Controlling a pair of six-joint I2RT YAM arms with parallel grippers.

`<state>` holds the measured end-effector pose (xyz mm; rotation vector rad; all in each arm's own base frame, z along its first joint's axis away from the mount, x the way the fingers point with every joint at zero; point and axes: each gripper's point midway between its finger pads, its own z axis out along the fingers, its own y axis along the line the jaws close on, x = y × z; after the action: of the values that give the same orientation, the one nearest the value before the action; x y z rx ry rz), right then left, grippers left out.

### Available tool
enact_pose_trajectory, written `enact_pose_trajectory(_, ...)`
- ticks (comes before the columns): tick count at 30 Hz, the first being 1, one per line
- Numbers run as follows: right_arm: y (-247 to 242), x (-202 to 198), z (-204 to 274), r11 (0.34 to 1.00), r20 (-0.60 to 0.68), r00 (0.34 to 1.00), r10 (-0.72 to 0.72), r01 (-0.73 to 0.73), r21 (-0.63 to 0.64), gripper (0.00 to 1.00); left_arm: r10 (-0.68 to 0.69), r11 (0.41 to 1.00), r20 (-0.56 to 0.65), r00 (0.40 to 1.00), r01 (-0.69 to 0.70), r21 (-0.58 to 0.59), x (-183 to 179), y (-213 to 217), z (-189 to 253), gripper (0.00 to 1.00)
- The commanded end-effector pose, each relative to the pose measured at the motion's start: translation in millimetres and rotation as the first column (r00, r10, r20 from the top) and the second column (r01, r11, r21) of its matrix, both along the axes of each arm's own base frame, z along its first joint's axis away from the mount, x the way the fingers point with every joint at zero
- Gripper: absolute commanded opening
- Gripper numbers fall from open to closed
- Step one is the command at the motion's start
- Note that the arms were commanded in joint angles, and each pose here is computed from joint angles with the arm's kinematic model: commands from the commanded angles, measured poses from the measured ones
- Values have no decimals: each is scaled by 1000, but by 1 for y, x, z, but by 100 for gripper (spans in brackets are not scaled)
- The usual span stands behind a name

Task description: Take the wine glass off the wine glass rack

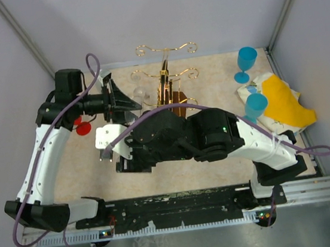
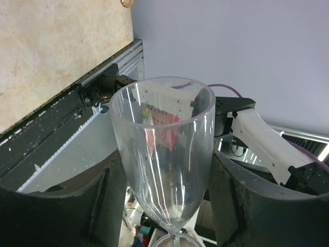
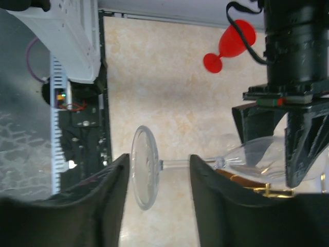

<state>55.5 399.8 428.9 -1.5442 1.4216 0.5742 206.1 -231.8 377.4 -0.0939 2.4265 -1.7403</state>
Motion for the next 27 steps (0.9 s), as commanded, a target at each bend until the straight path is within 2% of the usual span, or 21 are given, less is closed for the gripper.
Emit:
enact_pose_trajectory(1,-17,15,33,991,46,995,-90,85,102,81,7,999,123,992,-2,-39,13,-5,26,44)
enact_pose_trajectory(2,-18,17,31,990,45,993,-108,103,98,97,31,999,159,987,-24,-44,19,-4,31,44)
enact_pose_trajectory(3,-31,20,43,983,42,991,-130,123,135,99,56,998,189,980,-48,-48,27,-2,35,44)
enact_pose_trajectory(9,-78,30,77,936,4,976,-216,206,285,99,208,978,316,926,-199,-61,70,42,61,43)
enact_pose_trajectory(13,-99,39,81,912,-6,962,-274,262,317,99,343,929,443,828,-368,-33,112,85,77,43)
enact_pose_trajectory(16,-101,42,74,914,3,955,-295,282,291,99,422,835,572,704,-547,57,153,116,77,45)
enact_pose_trajectory(20,-99,42,65,923,11,953,-302,289,254,99,497,666,705,507,-743,65,197,157,70,45)
enact_pose_trajectory(23,-103,45,62,922,25,949,-314,299,246,99,501,549,778,380,-834,53,224,183,58,45)
enact_pose_trajectory(27,-111,51,65,914,34,944,-329,309,263,99,446,429,860,246,-903,36,253,211,48,45)
